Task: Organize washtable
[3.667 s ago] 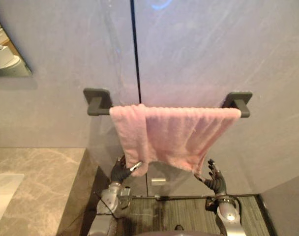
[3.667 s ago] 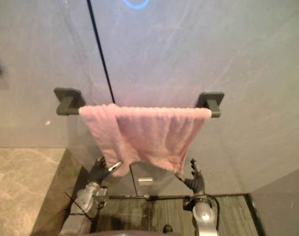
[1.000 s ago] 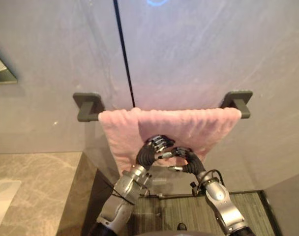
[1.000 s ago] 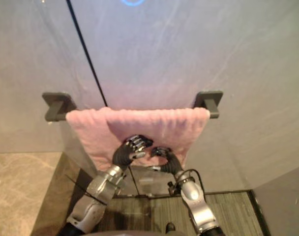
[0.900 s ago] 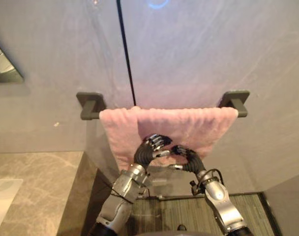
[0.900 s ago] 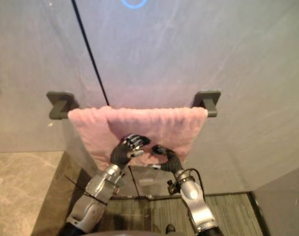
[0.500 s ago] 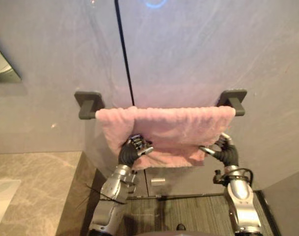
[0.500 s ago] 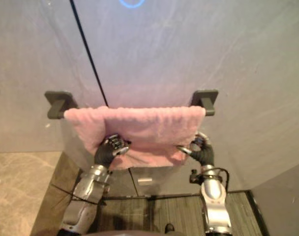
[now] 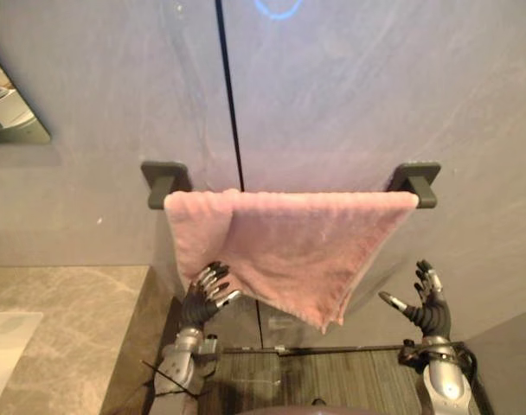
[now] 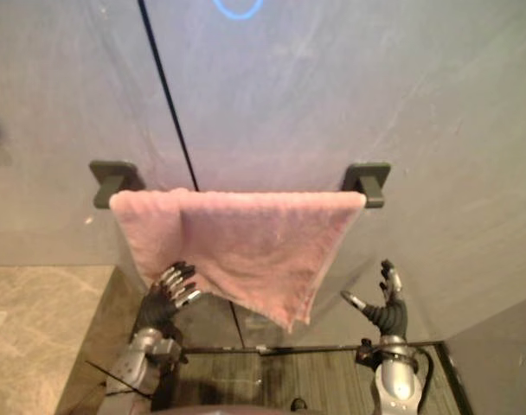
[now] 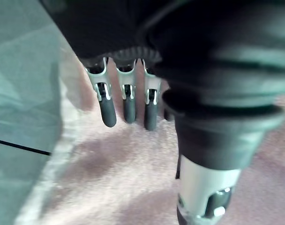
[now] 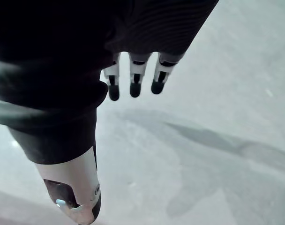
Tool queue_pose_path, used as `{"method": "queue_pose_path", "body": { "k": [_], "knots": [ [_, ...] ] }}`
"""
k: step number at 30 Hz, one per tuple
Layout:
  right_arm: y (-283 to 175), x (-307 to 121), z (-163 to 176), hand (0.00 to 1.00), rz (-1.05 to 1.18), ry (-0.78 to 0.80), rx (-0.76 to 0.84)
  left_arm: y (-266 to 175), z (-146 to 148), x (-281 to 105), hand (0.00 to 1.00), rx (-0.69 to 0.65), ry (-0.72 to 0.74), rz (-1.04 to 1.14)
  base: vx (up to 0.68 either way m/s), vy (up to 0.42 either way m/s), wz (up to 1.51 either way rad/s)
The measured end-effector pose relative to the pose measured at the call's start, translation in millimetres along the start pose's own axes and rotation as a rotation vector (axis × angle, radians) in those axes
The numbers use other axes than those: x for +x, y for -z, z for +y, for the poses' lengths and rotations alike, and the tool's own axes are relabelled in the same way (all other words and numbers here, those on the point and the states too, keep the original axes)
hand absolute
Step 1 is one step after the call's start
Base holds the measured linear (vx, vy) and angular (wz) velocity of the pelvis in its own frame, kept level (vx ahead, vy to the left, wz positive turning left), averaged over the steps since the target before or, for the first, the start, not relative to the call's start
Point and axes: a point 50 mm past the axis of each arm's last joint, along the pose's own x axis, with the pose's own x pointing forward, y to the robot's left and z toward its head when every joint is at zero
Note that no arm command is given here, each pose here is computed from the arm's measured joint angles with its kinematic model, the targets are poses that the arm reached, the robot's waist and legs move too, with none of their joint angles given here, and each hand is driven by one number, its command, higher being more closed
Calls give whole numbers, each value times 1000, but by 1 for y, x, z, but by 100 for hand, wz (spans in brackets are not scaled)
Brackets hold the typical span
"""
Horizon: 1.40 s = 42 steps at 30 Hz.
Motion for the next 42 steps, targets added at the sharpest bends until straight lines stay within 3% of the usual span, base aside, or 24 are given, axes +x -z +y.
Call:
{"method": "queue_pose_path", "body": {
  "k": [8,18,24,28,31,38,42],
  "knots": [
    [57,-22,22,0,262,-90,3,48,8,-15,0,-8,-62,221,-8,-4,-2],
    [136,-57,42,0,684,-186,-24,125,24,-55,0,116,-122,643,-7,-3,0],
    [140,-44,44,0,710,-209,-48,129,30,-42,0,191,-118,680,-30,-5,-15],
    [117,-6,68,0,594,-246,-40,103,29,5,0,246,-97,552,-83,-3,-27],
    [111,4,70,0,564,-244,-45,97,20,16,0,232,-82,518,-44,-2,-2],
    [108,9,82,0,564,-287,-63,93,40,13,0,241,-159,515,-45,-230,35],
    [103,20,78,0,534,-293,-109,96,31,17,0,224,-160,523,-176,-125,-13]
  ]
}}
